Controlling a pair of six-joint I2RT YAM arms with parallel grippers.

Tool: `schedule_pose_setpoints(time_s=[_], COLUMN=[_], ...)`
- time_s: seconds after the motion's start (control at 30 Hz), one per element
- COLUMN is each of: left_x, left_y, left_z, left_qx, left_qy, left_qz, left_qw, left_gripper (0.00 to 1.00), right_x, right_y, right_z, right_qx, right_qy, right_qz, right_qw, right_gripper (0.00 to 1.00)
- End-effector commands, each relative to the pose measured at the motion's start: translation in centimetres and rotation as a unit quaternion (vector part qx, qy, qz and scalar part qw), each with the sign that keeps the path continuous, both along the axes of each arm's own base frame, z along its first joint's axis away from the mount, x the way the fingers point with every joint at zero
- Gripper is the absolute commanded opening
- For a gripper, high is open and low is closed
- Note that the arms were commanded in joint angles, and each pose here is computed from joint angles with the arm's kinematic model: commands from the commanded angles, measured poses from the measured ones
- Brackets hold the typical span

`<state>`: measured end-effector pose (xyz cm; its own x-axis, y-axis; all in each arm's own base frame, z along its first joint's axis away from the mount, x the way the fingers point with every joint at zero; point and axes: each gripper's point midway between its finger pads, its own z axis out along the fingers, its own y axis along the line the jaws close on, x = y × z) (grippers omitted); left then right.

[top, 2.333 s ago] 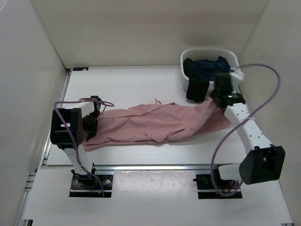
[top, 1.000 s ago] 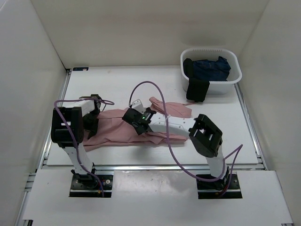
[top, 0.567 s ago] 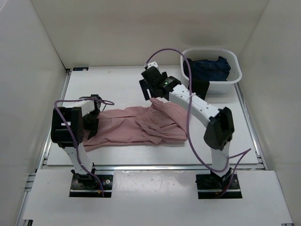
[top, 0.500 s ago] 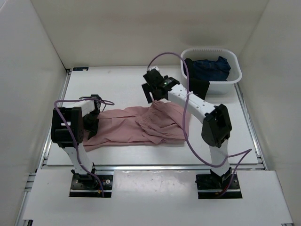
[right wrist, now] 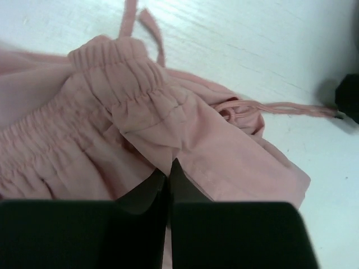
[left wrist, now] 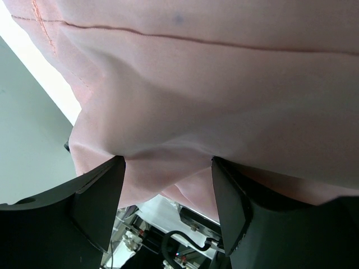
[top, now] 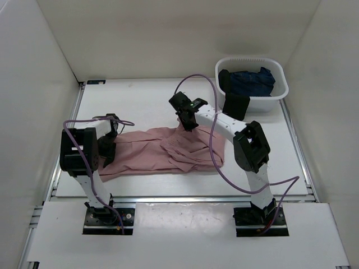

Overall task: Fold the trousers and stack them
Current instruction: Fold the trousers

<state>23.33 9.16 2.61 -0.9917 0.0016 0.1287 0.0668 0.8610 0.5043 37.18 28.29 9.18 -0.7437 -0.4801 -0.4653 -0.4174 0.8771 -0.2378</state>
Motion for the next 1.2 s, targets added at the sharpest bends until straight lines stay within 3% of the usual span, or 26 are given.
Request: schedule_pose_setpoints(time_s=[0.0, 0.2, 0.27, 0.4, 0.57, 0.87, 0.93, 0.97, 1.03, 1.07, 1.17], left_x=[0.1, -0.3, -0.3, 0.0, 0.3, -0.3, -0.3, -0.3, -0.3, -0.3, -0.3], left_y=[-0.2, -0.2, -0.2, -0.2, -0.2, -0.2, -0.2, -0.2, -0.2, -0.2, -0.2], left_z=[-0.3, -0.5, -0.5, -0.5, -0.4, -0.7, -0.7, -0.7, -0.7, -0.7, -0.7], left_qx=[-0.014, -0.014, -0.014, -0.014, -0.014, -0.014, -0.014, -0.014, -0.014, -0.014, -0.014], left_qy=[-0.024, -0.019, -0.019, -0.019, -0.019, -0.010, -0.010, -0.010, -0.010, -0.010, -0.010], left_qz=[0.013, 0.013, 0.013, 0.013, 0.013, 0.013, 0.013, 0.013, 0.013, 0.013, 0.013], left_qw=[1.000, 1.000, 1.000, 1.000, 1.000, 1.000, 1.000, 1.000, 1.000, 1.000, 1.000], left_gripper=[0.75, 0.75, 0.75, 0.75, 0.75, 0.75, 0.75, 0.75, 0.75, 0.75, 0.75], right_x=[1.8, 0.3, -2.2, -8.3, -12.9, -13.8, -14.4, -15.0, -15.3, -15.7, -15.7], right_y=[-1.1, -2.7, -0.4, 1.9, 3.9, 7.7, 8.0, 7.6, 7.6, 7.6, 7.4], right_z=[2.0, 5.7, 10.5, 12.7, 6.5, -3.4, -3.6, -4.6, -3.2, -2.6, 0.9], right_qx=[-0.002, 0.034, 0.073, 0.093, 0.098, 0.046, 0.056, 0.053, 0.073, 0.074, 0.093], right_qy=[-0.061, -0.112, -0.155, -0.167, -0.081, 0.019, 0.032, 0.046, 0.039, 0.038, 0.017], right_qz=[-0.047, -0.062, 0.013, 0.105, 0.151, 0.186, 0.194, 0.197, 0.202, 0.207, 0.206], right_qw=[0.997, 0.991, 0.985, 0.976, 0.980, 0.981, 0.979, 0.978, 0.976, 0.975, 0.974], right_gripper=[0.00, 0.00, 0.00, 0.00, 0.00, 0.02, 0.12, 0.38, 0.72, 0.80, 0.83])
